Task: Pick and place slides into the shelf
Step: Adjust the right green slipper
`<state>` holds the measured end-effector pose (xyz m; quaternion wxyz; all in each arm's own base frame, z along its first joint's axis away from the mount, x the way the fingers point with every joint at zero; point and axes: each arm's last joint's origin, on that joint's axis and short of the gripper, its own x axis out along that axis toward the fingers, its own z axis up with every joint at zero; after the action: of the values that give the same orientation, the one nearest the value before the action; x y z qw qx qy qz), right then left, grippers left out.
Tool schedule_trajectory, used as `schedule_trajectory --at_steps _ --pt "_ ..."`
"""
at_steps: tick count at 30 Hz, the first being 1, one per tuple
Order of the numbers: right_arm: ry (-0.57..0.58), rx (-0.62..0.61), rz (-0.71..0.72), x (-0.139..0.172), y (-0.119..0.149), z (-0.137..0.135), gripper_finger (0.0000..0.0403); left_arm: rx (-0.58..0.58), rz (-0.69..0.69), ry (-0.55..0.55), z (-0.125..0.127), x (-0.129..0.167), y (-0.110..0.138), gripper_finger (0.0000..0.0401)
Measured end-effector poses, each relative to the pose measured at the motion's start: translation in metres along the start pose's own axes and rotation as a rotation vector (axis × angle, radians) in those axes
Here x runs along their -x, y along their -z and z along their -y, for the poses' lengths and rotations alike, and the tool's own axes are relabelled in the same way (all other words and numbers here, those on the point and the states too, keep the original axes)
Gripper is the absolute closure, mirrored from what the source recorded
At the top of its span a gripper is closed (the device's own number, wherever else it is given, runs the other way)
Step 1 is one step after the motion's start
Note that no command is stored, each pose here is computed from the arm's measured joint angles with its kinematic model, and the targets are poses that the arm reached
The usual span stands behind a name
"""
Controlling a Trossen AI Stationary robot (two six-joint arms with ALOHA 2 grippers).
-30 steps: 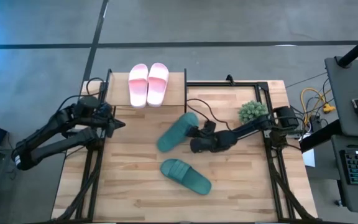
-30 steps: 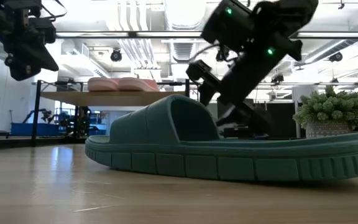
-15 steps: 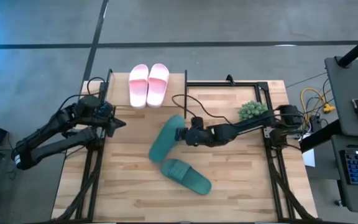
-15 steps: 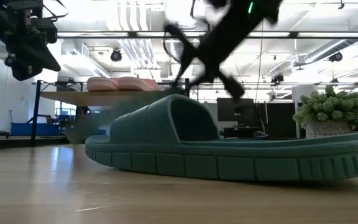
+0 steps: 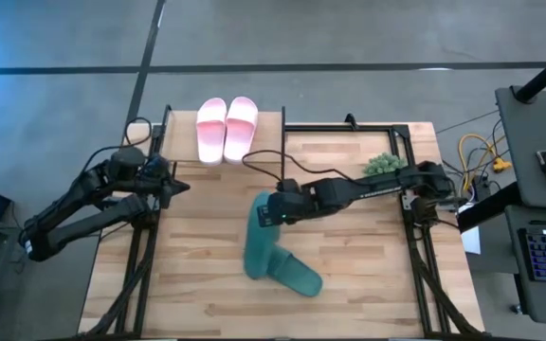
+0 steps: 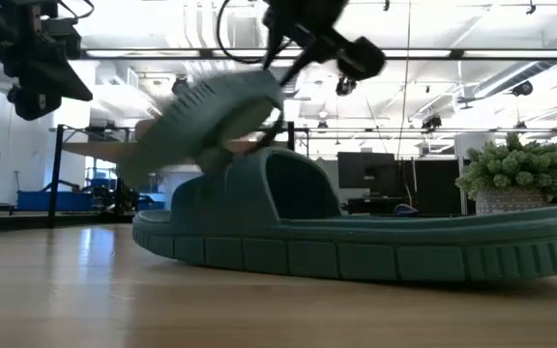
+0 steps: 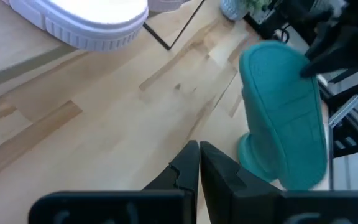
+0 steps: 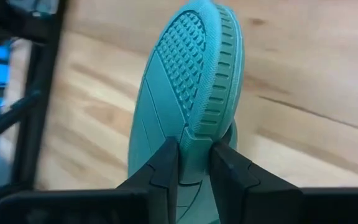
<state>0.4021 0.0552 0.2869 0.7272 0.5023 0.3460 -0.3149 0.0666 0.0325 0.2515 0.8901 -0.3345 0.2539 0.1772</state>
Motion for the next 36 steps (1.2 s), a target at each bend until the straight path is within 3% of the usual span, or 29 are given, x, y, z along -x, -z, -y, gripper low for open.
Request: schedule_trajectory --at_steps 3,9,17,19,22,24,28,33,36 --pt "-0.018 0.006 -0.012 -0.01 -0.002 -0.01 0.0341 0.007 0.001 0.05 0.002 0.003 0.002 0.0401" --pt "0.051 0.038 -0.062 -0.048 -0.007 -0.018 0.034 0.033 0.006 0.13 0.004 0.01 0.006 0.0401" --pt "0.046 0.105 -0.087 -0.077 -0.01 -0.041 0.034 -0.026 0.052 0.127 0.004 0.016 0.011 0.0401" --pt "0.031 0.112 -0.082 -0.075 -0.013 -0.045 0.034 -0.059 0.145 0.11 0.007 0.016 0.001 0.0401" --pt "0.035 0.115 -0.075 -0.072 -0.021 -0.048 0.034 -0.088 0.287 0.19 0.018 0.012 -0.025 0.0401" --pt "0.048 0.119 -0.072 -0.07 -0.027 -0.047 0.034 -0.069 0.296 0.217 0.02 0.001 -0.039 0.0401" --pt "0.052 0.125 -0.06 -0.063 -0.035 -0.048 0.034 -0.076 0.171 0.191 0.015 -0.035 -0.053 0.0401" --pt "0.075 0.134 -0.043 -0.055 -0.038 -0.048 0.034 -0.196 0.072 0.431 0.027 -0.065 -0.063 0.0401" --pt "0.109 0.139 -0.041 -0.052 -0.038 -0.046 0.0339 -0.293 0.163 0.519 0.048 -0.058 -0.066 0.0401"
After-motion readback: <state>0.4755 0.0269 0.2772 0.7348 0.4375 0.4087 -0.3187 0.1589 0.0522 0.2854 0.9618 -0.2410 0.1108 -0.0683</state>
